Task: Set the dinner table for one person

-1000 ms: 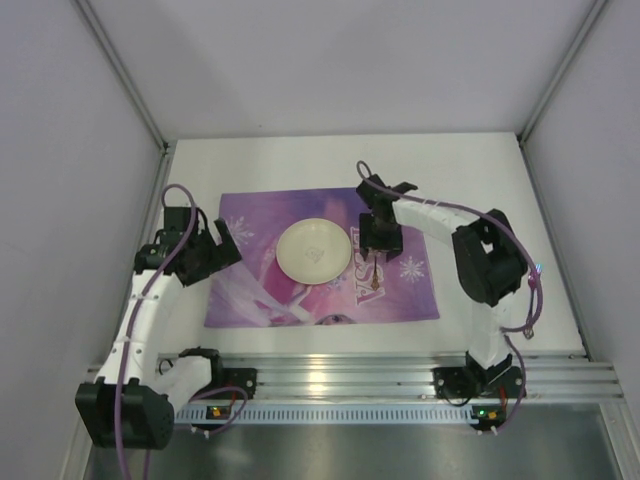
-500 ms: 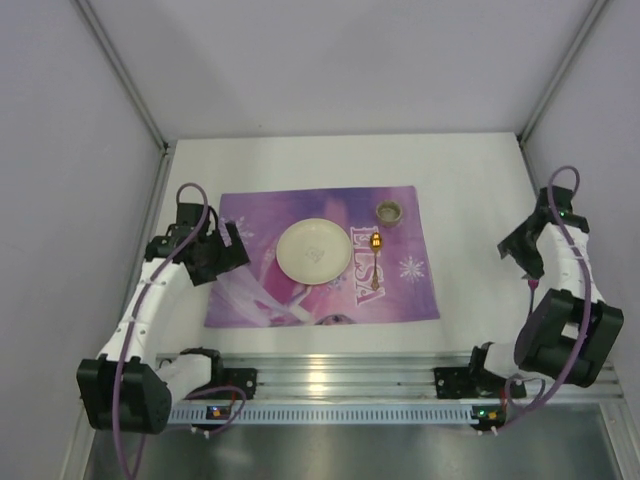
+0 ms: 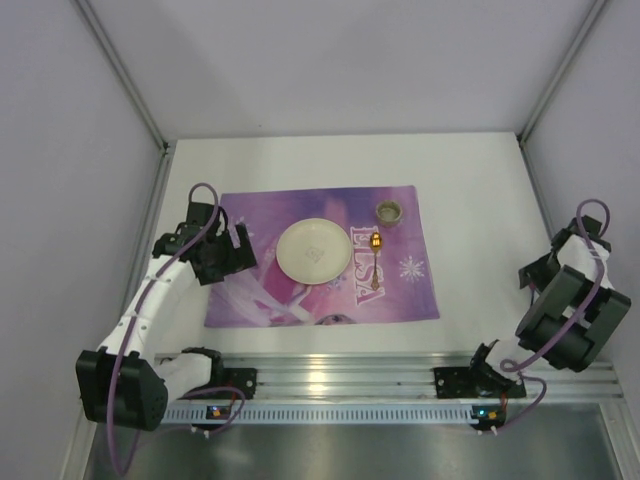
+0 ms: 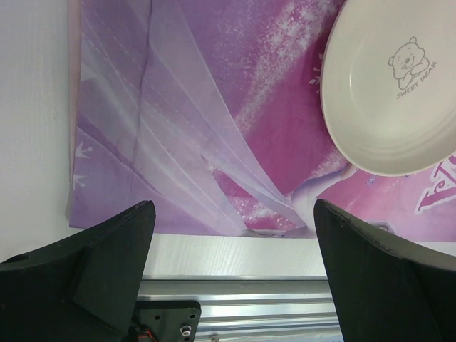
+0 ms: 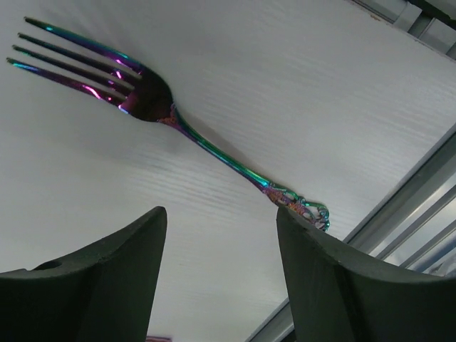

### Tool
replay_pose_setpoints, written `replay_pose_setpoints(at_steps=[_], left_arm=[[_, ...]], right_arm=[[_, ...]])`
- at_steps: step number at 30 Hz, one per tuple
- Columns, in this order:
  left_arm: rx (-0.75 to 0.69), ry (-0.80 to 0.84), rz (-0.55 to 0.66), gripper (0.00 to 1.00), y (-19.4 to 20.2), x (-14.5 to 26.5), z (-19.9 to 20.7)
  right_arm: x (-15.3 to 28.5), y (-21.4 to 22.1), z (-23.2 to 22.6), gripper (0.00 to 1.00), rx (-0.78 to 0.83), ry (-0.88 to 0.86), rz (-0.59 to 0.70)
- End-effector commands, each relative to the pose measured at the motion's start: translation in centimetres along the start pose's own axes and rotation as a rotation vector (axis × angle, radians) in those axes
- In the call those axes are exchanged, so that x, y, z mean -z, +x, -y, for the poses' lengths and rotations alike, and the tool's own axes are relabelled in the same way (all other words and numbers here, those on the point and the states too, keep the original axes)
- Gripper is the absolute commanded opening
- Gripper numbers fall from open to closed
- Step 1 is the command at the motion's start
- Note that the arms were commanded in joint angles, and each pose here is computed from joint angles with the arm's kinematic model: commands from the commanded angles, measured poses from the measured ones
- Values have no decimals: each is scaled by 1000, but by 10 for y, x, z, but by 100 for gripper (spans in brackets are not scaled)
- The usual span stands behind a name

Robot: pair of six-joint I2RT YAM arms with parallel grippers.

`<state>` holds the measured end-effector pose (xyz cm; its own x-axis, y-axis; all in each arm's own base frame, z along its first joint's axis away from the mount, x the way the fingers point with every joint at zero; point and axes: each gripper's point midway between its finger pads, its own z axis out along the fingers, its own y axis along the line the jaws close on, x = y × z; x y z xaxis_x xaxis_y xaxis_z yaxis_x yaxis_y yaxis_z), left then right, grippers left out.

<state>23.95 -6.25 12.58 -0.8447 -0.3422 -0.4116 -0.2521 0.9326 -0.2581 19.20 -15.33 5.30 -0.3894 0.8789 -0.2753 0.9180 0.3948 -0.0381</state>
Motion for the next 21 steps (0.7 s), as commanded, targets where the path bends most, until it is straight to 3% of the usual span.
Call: replay_pose_setpoints(at_steps=[1,15,21], left_arm=[[-12,11,16,98,-2,1,2],[-3,-15,36,98,-4,4,-3],[13,-51,50,98,-6,5,-8]], right_arm=[[-13,-16,3,63,7,24,21],[-60,-23,-12,51,34,45,-55],[-69,-11,-28,18,72,0,-93]])
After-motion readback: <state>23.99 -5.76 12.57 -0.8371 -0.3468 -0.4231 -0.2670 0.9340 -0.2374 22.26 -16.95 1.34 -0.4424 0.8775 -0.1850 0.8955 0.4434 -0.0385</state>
